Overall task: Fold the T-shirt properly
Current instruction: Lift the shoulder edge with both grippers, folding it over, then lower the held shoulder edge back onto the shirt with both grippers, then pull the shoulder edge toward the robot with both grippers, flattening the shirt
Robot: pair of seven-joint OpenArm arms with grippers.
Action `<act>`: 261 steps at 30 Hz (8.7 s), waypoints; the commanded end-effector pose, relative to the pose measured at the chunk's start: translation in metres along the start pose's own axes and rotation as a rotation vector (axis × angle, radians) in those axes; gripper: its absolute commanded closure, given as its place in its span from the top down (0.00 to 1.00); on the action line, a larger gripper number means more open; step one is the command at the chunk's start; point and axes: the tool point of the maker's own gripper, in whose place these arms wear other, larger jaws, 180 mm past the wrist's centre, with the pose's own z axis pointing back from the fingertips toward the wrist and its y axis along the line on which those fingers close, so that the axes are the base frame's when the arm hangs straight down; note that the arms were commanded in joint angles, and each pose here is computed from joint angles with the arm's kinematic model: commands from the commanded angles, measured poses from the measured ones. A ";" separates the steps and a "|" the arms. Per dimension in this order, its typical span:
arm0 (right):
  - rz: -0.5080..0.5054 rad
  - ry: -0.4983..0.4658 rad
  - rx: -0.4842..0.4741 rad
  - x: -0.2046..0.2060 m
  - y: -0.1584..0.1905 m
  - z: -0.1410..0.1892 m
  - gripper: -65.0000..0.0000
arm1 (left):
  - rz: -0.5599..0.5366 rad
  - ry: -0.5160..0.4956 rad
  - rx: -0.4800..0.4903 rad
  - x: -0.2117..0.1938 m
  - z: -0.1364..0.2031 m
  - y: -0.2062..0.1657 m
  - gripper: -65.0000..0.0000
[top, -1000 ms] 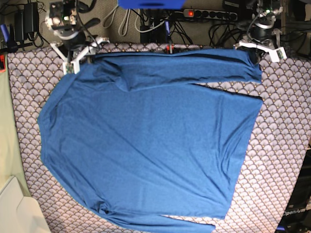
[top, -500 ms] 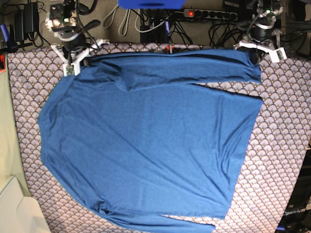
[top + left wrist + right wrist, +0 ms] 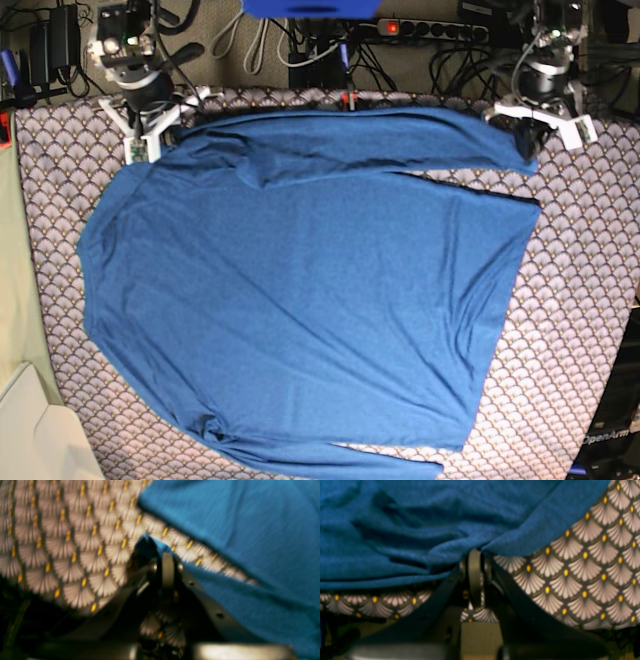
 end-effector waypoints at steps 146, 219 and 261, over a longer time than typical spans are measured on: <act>0.041 -0.111 -0.033 0.085 -0.024 -0.042 0.45 | 0.021 0.141 0.044 0.033 -0.125 0.001 0.50; 0.020 -0.060 -0.025 0.047 -0.019 -0.032 0.00 | 0.006 0.156 0.041 0.027 -0.118 0.001 0.02; 0.085 -0.032 -0.005 0.026 -0.023 -0.006 0.00 | -0.092 0.285 0.072 0.036 -0.072 0.025 0.02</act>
